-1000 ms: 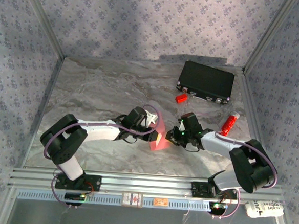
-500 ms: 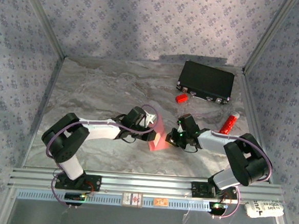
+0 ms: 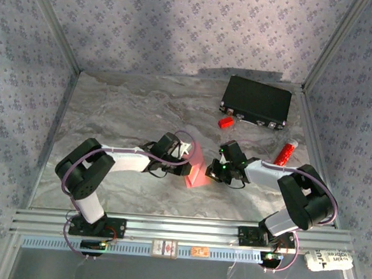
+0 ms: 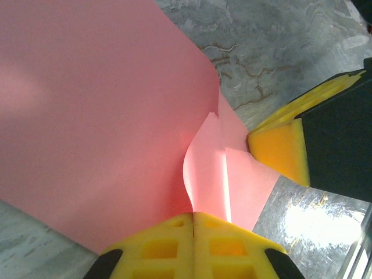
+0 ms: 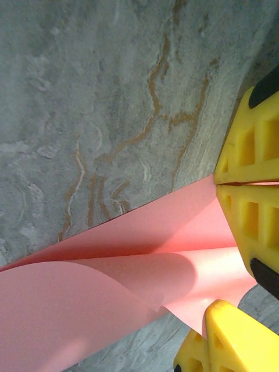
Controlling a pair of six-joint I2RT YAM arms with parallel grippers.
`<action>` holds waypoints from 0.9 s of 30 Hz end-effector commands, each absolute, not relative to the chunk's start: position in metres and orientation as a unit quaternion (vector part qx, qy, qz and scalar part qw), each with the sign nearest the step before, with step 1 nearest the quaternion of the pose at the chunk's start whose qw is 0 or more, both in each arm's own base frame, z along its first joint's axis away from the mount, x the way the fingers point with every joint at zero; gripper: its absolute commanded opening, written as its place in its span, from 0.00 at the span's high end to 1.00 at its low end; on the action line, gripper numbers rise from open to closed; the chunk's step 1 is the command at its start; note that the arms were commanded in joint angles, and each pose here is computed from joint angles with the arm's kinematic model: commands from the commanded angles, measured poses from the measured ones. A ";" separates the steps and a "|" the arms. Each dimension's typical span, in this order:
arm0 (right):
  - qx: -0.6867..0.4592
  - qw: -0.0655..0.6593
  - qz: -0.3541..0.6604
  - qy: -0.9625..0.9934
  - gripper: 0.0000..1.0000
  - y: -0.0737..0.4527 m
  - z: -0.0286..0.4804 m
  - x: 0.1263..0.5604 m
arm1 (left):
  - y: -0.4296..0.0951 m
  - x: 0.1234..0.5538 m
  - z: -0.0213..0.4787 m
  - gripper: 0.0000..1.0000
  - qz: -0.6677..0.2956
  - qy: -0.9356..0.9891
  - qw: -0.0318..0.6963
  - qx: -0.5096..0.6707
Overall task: Fold a paper plane with a square sheet of paper (pick it up from the middle)
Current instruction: Fold the triangle a second time at the center of the table.
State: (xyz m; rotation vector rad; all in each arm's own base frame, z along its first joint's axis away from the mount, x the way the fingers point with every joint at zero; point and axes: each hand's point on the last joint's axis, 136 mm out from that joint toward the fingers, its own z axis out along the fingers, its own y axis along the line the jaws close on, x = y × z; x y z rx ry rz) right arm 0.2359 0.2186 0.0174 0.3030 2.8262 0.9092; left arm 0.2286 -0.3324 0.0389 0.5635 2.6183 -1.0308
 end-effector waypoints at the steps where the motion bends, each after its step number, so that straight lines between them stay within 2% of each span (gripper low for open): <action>1: 0.107 0.060 0.249 0.961 0.90 0.201 -0.002 0.225 | -0.333 0.237 0.040 0.99 -0.352 0.903 0.141 0.201; 12: 0.100 0.065 0.263 0.958 0.88 0.207 0.004 0.229 | -0.331 0.239 0.033 0.98 -0.355 0.903 0.131 0.205; 27: 0.068 0.095 0.337 0.934 0.82 0.238 0.047 0.237 | -0.329 0.234 0.022 0.98 -0.355 0.906 0.118 0.199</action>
